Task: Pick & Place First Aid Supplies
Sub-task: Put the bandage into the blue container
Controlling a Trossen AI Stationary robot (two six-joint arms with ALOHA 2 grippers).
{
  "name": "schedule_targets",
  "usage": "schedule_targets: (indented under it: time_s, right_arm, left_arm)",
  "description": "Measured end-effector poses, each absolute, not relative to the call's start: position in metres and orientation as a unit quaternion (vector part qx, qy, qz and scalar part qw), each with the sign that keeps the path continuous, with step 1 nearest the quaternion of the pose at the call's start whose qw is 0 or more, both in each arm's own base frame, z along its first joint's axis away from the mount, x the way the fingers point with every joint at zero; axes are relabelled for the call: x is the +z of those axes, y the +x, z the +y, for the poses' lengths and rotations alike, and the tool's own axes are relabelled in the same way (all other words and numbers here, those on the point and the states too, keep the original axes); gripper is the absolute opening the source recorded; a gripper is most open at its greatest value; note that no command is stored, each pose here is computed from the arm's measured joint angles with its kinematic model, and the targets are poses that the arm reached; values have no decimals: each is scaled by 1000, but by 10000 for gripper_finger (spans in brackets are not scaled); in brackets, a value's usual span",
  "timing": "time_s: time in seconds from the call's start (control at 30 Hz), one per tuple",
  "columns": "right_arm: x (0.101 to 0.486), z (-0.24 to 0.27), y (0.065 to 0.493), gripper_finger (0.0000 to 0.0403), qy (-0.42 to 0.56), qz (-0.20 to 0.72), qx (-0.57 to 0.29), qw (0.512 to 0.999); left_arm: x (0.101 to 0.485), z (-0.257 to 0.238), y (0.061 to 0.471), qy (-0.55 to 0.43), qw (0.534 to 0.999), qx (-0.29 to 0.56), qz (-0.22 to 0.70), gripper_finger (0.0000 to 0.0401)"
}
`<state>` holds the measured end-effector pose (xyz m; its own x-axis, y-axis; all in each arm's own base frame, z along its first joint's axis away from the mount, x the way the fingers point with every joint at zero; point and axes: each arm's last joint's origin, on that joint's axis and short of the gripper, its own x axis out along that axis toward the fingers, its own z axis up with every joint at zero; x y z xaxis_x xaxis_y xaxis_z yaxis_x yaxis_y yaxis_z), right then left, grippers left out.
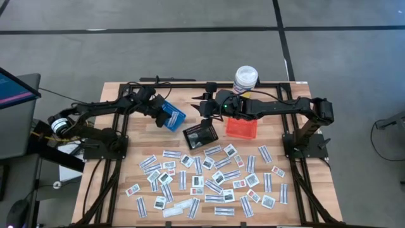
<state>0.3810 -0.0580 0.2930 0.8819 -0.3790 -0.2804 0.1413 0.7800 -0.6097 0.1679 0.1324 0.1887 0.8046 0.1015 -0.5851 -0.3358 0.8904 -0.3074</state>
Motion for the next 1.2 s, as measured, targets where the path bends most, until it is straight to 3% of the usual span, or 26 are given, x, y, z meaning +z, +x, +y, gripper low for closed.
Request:
schedule_targets:
  time_s: [0.17,0.37,0.67,0.9,1.2]
  right_arm:
    - [293,-58,381,122,-300,198,-141,922]
    - [293,-58,381,122,-300,198,-141,922]
    - [293,-58,381,122,-300,198,-141,922]
    - [293,-58,381,121,-286,196,-144,927]
    - [293,-58,381,122,-272,195,-147,931]
  left_arm:
    - [188,133,168,-198,926,131,292,43]
    - [188,138,166,-152,917,205,306,56]
    - [200,142,174,-99,944,195,248,54]
    - [216,125,195,-54,979,109,166,49]
    - [220,83,217,45,988,-27,147,59]
